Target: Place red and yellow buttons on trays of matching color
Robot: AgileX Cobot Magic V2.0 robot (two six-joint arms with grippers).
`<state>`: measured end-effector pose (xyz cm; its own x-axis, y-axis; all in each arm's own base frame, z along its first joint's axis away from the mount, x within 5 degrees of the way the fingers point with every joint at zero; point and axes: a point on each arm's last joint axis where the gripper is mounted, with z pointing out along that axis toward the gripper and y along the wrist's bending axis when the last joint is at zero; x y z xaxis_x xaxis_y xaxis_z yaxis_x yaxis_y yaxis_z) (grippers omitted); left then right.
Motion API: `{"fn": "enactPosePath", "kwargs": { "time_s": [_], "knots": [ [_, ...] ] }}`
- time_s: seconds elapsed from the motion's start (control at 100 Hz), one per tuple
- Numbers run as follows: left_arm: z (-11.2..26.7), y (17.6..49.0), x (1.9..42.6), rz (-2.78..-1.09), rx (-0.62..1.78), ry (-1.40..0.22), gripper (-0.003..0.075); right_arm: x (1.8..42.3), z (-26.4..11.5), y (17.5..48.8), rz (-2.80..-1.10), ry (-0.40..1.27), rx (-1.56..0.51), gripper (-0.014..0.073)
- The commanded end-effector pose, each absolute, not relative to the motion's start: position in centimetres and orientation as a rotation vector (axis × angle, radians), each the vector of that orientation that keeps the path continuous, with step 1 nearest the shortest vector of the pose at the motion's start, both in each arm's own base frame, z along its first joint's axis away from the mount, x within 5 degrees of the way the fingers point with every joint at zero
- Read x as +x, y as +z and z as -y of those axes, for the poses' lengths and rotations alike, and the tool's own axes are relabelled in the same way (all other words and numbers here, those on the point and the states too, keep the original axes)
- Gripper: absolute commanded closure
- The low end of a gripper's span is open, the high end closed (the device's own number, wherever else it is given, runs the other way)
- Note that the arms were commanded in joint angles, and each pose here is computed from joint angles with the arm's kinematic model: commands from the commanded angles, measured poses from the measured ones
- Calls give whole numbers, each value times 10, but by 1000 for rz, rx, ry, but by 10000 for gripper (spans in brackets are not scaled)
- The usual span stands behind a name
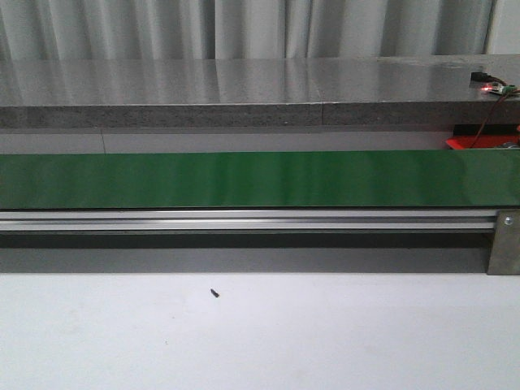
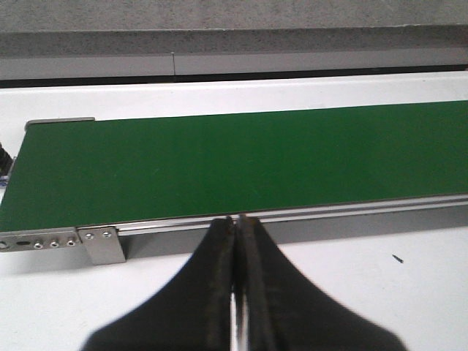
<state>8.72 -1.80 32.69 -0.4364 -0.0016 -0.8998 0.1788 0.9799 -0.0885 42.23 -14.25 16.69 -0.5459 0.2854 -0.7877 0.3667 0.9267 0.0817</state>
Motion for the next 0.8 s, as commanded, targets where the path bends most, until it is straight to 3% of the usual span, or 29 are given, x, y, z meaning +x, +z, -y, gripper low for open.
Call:
{"fn": "enactPosePath", "kwargs": {
  "time_s": [0.0,0.46,0.56,0.73,0.79],
  "knots": [
    [16,342,90,-1917,88,-202,740,422,147,205,-2087,-126,450,117],
    [16,342,90,-1917,88,-202,740,408,134,264,-1977,-60,359,125],
    [16,342,90,-1917,88,-202,740,400,125,276,-1963,-7,313,257],
    [16,342,90,-1917,88,-202,740,383,109,291,-1955,90,240,659],
    [16,342,90,-1917,88,-202,740,376,104,296,-1949,95,230,652]
  ]
}}
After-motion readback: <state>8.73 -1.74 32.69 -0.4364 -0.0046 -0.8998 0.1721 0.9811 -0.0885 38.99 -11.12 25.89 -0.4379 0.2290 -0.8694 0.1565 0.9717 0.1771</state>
